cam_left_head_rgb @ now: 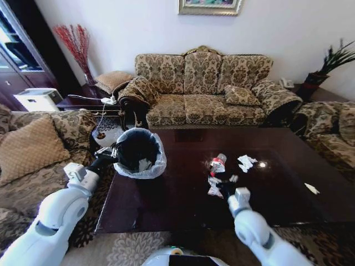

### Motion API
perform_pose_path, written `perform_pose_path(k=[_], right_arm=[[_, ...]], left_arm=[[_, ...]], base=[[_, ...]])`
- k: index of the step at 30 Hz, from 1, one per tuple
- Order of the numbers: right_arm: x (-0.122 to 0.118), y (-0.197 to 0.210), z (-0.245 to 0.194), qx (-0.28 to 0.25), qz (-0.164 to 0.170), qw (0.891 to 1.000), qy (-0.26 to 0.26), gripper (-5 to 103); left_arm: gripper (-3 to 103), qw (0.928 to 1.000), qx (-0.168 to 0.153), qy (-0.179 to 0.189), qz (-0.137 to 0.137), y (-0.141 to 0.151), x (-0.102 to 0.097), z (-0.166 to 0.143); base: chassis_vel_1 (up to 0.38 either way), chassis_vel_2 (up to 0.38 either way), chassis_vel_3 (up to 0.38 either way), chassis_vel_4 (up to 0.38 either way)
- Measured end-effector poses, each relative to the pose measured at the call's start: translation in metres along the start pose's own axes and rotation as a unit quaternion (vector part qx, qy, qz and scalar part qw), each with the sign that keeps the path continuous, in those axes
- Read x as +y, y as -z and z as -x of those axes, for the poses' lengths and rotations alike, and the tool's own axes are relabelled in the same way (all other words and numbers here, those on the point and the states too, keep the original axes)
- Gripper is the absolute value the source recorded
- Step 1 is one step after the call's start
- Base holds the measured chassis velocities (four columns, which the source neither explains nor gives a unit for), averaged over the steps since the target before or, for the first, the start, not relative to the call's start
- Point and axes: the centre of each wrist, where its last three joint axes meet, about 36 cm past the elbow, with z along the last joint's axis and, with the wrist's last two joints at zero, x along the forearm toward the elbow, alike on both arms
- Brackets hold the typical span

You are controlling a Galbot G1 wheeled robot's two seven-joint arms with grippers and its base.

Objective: Move to the front of the table and place the trash on the table into the trash bin.

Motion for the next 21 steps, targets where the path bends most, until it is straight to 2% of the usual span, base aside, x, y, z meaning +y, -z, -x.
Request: perform_pose_path(k=[3, 7, 15, 16, 18, 20, 21], right_arm=[[0.016, -0.014, 0.01, 0.001, 0.016, 1.0, 0.0, 100], [0.029, -0.026, 0.019, 0.014, 0.03, 0.999, 0.007, 100], [0.038, -0.04, 0.024, 0.048, 0.047, 0.998, 0.018, 100], [0.038, -0.044, 0.027, 0.063, 0.058, 0.996, 0.027, 101], [0.038, -0.047, 0.029, 0.07, 0.061, 0.995, 0.035, 97], [0.033, -0.053, 0.036, 0.077, 0.057, 0.993, 0.072, 87], [0.033, -0.053, 0.036, 0.077, 0.057, 0.993, 0.072, 87]], left_arm=[[2, 1.0, -0.006, -0.002, 0.008, 0.001, 0.004, 0.001], [2, 1.0, -0.009, -0.004, 0.002, -0.001, 0.001, 0.002], [2, 0.9998, -0.016, -0.01, -0.008, 0.001, -0.006, -0.002], [2, 0.9997, -0.018, -0.011, -0.011, 0.001, -0.008, -0.003], [2, 0.9996, -0.02, -0.01, -0.014, 0.001, -0.008, -0.004], [2, 0.9995, -0.023, -0.007, -0.021, 0.0, -0.01, -0.005], [2, 0.9995, -0.023, -0.007, -0.021, 0.0, -0.01, -0.005]], base=[[-0.047, -0.038, -0.051, -0.063], [-0.06, -0.049, -0.064, -0.072], [-0.111, -0.111, -0.101, -0.107], [-0.106, -0.089, -0.072, -0.108], [-0.081, -0.089, -0.048, -0.089], [0.0, 0.0, 0.0, 0.0], [0.0, 0.0, 0.0, 0.0]])
